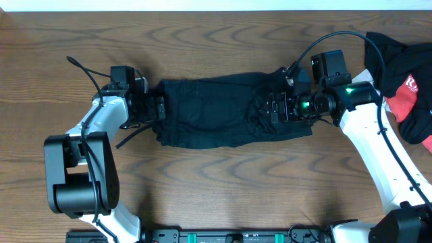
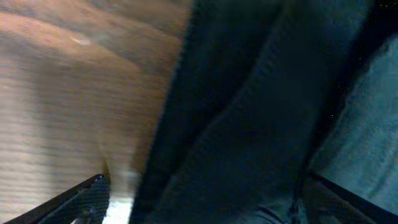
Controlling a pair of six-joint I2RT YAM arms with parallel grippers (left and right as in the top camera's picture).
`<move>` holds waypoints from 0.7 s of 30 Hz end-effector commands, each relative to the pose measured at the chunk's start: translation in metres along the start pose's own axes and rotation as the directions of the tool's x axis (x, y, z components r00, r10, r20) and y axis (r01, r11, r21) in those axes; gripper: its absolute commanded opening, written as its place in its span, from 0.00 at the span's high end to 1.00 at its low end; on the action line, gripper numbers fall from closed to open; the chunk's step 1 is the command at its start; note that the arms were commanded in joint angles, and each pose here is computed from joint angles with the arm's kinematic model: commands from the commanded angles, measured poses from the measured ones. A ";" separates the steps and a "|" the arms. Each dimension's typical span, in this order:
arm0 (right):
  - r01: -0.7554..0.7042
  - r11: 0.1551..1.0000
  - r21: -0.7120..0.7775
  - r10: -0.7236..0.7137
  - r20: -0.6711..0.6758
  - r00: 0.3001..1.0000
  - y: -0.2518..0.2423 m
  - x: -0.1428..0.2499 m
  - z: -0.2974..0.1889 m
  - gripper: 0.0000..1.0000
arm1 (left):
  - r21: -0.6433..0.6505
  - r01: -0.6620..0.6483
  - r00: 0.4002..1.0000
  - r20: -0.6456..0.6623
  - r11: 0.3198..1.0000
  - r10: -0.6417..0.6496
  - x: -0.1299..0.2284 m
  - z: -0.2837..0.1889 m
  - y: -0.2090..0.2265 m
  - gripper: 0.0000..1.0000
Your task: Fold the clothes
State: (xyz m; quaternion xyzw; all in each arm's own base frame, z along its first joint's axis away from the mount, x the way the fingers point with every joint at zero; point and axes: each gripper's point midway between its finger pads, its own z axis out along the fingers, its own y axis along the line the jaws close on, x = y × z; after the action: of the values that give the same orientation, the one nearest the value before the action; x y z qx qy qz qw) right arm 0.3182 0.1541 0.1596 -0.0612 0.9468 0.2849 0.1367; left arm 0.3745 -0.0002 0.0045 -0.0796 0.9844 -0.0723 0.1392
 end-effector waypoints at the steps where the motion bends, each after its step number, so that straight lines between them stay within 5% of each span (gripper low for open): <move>1: 0.030 1.000 0.006 -0.030 0.023 0.999 0.001 -0.005 -0.007 0.01 | -0.078 0.014 1.000 -0.008 0.997 -0.015 0.002 0.010 0.021 0.02; 10: 0.020 0.999 0.026 -0.021 0.010 1.000 -0.003 -0.002 -0.007 0.01 | 0.124 -0.043 0.998 0.048 0.991 0.037 -0.013 0.009 -0.012 0.02; 21: 0.017 0.999 0.027 -0.017 0.004 1.000 -0.003 0.000 -0.007 0.01 | 0.291 0.008 0.995 -0.099 0.957 0.022 0.022 0.002 -0.040 0.02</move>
State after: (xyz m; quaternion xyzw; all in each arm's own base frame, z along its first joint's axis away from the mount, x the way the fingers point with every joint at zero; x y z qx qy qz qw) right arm 0.3137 0.1497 0.1555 -0.0600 0.9520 0.2720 0.1271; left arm 0.3793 -0.0243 0.0120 -0.0521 0.9738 -0.1696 0.1422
